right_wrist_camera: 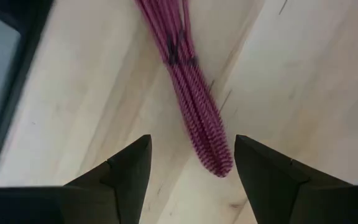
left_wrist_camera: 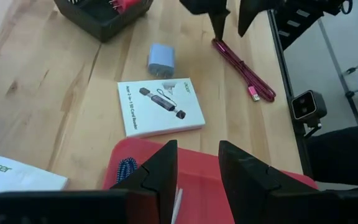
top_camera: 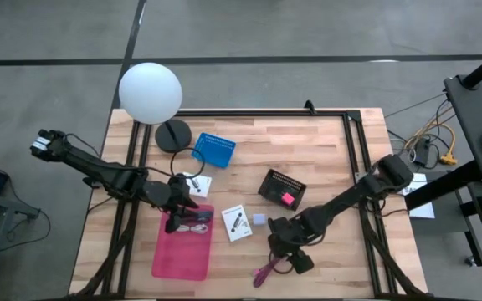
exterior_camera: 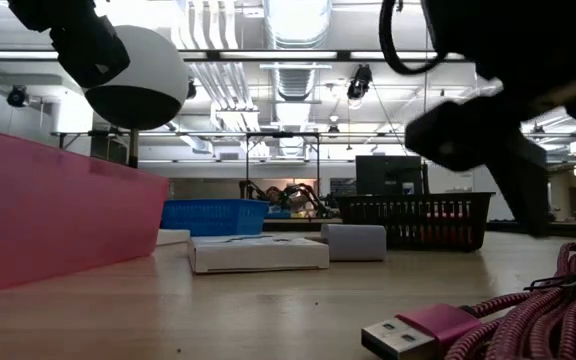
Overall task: Pick and place items into bin
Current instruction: Put the pink charger cable into the pink bin
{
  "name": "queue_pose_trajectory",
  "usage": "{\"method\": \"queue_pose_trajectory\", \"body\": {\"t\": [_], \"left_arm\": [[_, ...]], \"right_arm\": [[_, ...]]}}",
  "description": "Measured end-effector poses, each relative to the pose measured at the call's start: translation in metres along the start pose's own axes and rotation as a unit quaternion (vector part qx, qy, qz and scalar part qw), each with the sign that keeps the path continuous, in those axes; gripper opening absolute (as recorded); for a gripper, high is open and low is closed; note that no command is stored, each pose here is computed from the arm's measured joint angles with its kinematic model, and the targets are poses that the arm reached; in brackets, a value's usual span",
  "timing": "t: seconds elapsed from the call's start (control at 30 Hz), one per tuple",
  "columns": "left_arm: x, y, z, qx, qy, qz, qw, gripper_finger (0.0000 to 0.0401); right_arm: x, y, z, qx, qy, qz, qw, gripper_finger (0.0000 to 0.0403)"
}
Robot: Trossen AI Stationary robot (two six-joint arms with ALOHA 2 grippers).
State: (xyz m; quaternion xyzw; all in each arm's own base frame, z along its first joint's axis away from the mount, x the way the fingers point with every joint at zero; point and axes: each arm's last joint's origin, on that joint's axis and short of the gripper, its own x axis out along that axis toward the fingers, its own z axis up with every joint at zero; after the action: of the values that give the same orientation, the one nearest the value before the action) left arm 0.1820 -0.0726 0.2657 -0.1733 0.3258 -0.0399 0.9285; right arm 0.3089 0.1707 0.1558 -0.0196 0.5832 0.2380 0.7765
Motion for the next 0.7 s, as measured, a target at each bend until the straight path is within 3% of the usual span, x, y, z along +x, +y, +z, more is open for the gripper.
{"method": "queue_pose_trajectory", "body": {"t": [0.4,0.7], "left_arm": [[0.0,0.0,0.0,0.0,0.0,0.0,1.0,0.0101],[0.0,0.0,0.0,0.0,0.001,0.001,1.0,0.0101]], "right_arm": [[0.025,-0.006,-0.004,0.025,0.032,-0.008,0.999,0.0194],[0.022,-0.005,-0.005,0.04,0.034,-0.005,0.999,0.0089]]}}
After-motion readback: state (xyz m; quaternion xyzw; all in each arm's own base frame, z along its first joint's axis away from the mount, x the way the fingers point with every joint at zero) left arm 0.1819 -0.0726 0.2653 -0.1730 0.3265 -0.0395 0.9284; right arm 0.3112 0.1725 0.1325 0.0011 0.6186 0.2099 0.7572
